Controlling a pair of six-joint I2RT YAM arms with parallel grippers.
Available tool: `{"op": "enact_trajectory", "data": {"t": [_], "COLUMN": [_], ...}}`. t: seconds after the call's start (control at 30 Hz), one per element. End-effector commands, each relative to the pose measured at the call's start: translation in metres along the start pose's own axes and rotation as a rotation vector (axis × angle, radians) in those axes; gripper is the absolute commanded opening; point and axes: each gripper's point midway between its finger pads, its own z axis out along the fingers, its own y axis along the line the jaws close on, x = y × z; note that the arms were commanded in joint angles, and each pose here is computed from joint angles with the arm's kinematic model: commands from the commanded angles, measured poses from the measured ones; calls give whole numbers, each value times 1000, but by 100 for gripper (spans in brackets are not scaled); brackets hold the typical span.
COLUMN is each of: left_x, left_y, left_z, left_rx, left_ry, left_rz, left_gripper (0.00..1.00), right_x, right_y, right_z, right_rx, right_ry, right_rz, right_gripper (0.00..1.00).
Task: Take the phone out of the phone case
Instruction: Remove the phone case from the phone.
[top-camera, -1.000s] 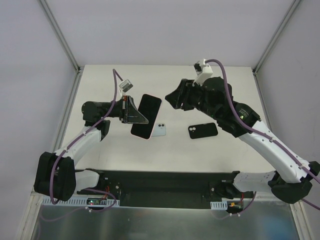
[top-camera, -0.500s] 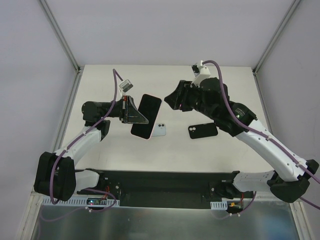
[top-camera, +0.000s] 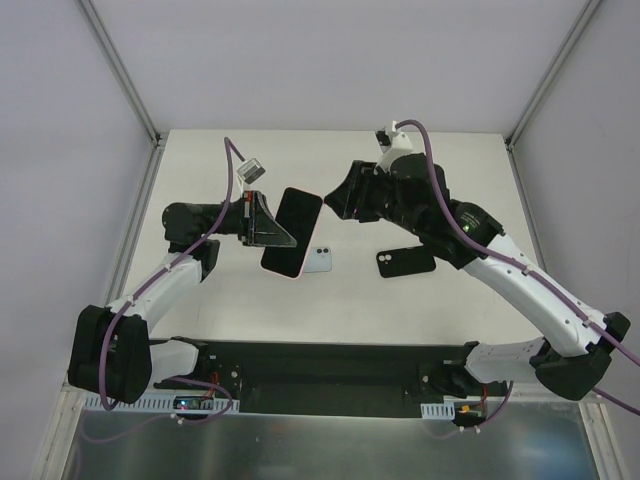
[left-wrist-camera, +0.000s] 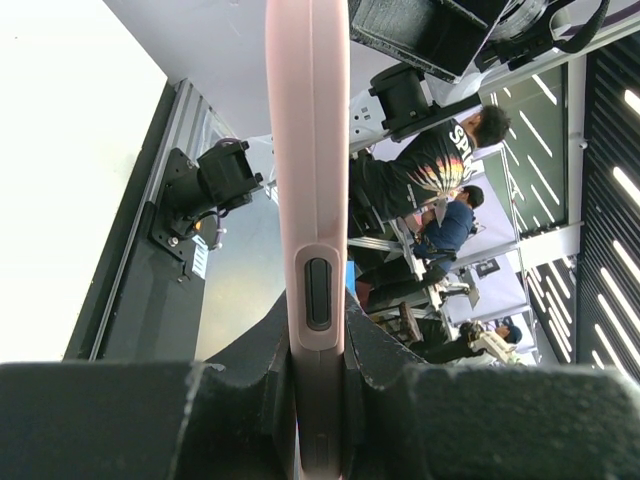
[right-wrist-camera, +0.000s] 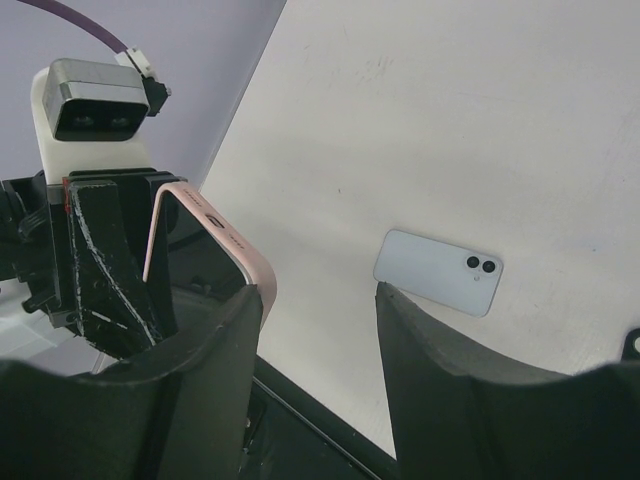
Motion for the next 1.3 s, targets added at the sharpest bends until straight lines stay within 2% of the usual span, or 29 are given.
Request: {"op": "enact_trajectory", "data": {"t": [0.0,0.37,0.67,0.9,1.13,1.27], "left_x": [11,11,10,10,8,7], "left_y": [-58,-76,-85,-85,-83,-83], "left_z": [0,0,1,0,1,1], "left_rx": [113,121,123,121,122,123], "left_ry": [11,18,20,22,18,15], "left_rz": [540,585,610,610,605,605], "left_gripper": [0,0,0,0,0,0], "right_x": [-8,25,52,75,93,107], "right_y": [2,-22,-25,38,66,78], "right_z": [3,22,33,32,30,33], "right_rx": [6,113,88,-377,-595,-636], "right_ry": [-15,117,205,321,424,477], "right_rz": [1,-40,-46,81,147,161], "right_gripper": [52,52,52,52,52,52]}}
